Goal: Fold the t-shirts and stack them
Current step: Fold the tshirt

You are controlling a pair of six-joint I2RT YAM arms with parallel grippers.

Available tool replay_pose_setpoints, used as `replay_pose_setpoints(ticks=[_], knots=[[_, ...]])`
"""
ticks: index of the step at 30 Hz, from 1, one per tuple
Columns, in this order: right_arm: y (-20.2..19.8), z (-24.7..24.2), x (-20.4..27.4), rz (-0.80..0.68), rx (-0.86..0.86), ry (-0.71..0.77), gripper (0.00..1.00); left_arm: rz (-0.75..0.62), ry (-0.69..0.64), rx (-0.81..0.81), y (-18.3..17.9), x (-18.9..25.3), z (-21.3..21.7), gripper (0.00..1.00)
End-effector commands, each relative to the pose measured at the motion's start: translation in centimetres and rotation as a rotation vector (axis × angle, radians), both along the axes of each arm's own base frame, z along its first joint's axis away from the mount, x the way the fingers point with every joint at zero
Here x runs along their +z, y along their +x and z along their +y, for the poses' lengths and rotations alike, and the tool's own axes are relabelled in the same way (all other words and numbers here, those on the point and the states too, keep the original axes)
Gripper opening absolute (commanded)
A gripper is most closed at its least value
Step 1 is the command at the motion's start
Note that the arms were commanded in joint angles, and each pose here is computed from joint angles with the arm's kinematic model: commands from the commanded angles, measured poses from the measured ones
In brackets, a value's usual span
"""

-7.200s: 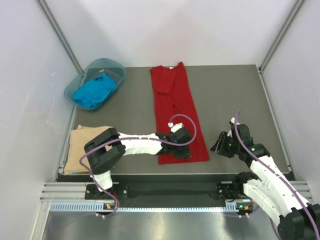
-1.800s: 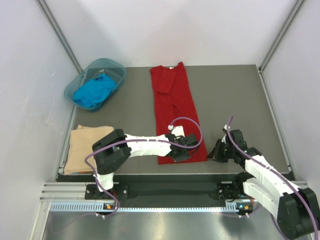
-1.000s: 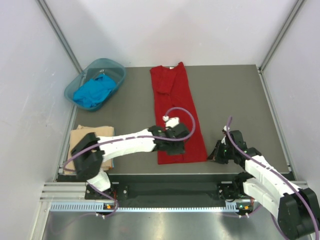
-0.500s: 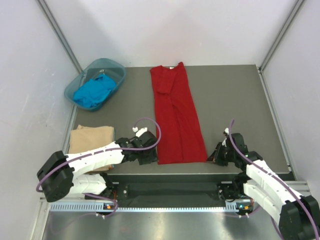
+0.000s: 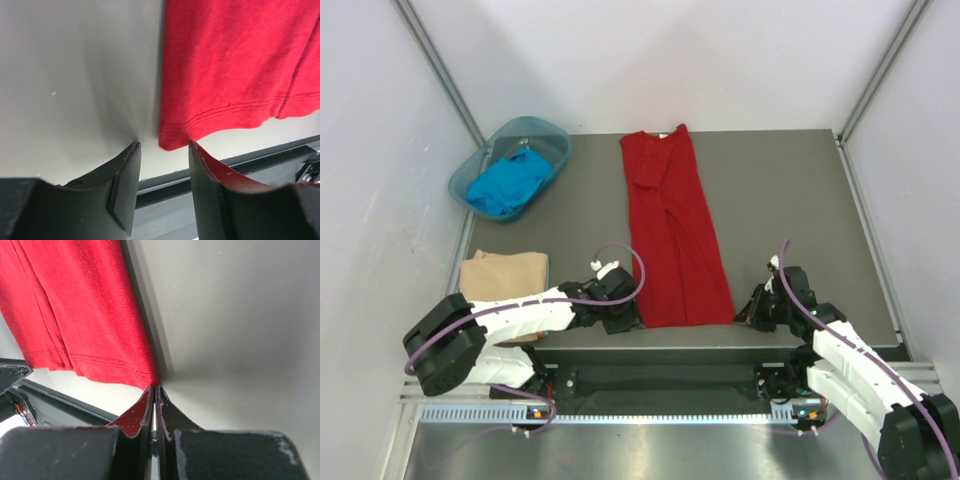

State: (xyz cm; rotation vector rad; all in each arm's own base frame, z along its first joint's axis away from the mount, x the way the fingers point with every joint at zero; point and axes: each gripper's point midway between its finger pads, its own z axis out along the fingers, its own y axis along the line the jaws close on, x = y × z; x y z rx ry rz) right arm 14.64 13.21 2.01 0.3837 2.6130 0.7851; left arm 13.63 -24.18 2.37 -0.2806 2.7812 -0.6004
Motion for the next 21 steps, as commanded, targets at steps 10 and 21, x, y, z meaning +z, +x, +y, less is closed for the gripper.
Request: replay_pose_setpoints(ticks=[10,21], knots=[[-0.4,0.2,-0.2,0.002,0.01,0.004,0.0,-0.002,-0.059,0.121,1.1,-0.8,-0.4,0.43],[-0.3,0.2,-0.4,0.01,0.011,-0.001,0.0,0.012,0.034,0.136,1.1,-1.0,0.9,0.0]])
